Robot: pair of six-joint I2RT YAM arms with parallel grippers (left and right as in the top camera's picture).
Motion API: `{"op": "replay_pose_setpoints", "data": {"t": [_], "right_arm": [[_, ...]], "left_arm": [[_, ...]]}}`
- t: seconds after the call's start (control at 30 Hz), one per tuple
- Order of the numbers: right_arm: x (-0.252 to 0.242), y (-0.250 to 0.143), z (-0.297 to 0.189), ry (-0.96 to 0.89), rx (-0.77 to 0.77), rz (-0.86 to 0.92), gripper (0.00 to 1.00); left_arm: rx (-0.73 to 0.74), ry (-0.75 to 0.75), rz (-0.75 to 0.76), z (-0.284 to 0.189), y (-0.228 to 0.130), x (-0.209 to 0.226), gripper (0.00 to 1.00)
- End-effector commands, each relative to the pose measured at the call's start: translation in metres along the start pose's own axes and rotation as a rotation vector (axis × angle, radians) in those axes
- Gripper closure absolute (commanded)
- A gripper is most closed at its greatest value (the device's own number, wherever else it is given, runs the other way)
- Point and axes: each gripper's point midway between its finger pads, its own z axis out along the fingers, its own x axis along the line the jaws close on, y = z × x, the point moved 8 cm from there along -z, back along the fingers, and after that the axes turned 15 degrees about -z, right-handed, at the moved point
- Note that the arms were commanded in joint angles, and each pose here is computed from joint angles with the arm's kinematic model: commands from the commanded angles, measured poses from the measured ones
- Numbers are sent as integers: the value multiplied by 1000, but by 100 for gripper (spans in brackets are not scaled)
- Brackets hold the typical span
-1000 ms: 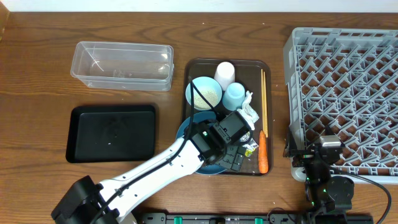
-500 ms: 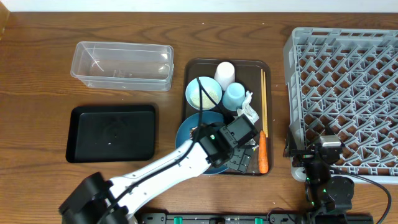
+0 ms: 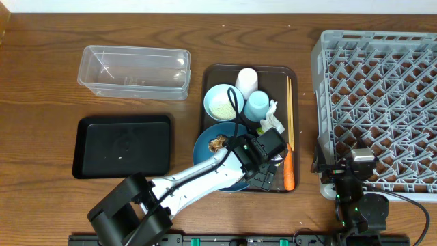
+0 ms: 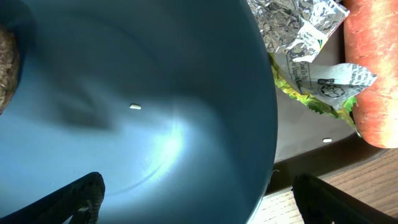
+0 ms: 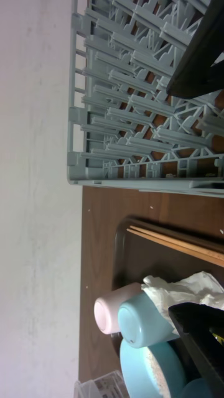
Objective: Sort waste into correct bins and load items into the dishwasher rack
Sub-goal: 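Close the left gripper on the blue plate's right rim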
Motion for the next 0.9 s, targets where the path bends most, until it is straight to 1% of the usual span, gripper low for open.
{"op": "replay_pose_setpoints", "data": {"t": [0.0, 0.43, 0.87], "right_arm": [[2, -1, 0, 11, 1, 13, 1], [2, -1, 0, 11, 1, 13, 1], [2, -1, 0, 11, 1, 13, 1]], "left_arm": [[-6, -4, -7, -1, -1, -4, 2], [13, 13, 15, 19, -6, -11, 2], [3, 13, 15, 19, -4, -11, 1]]}}
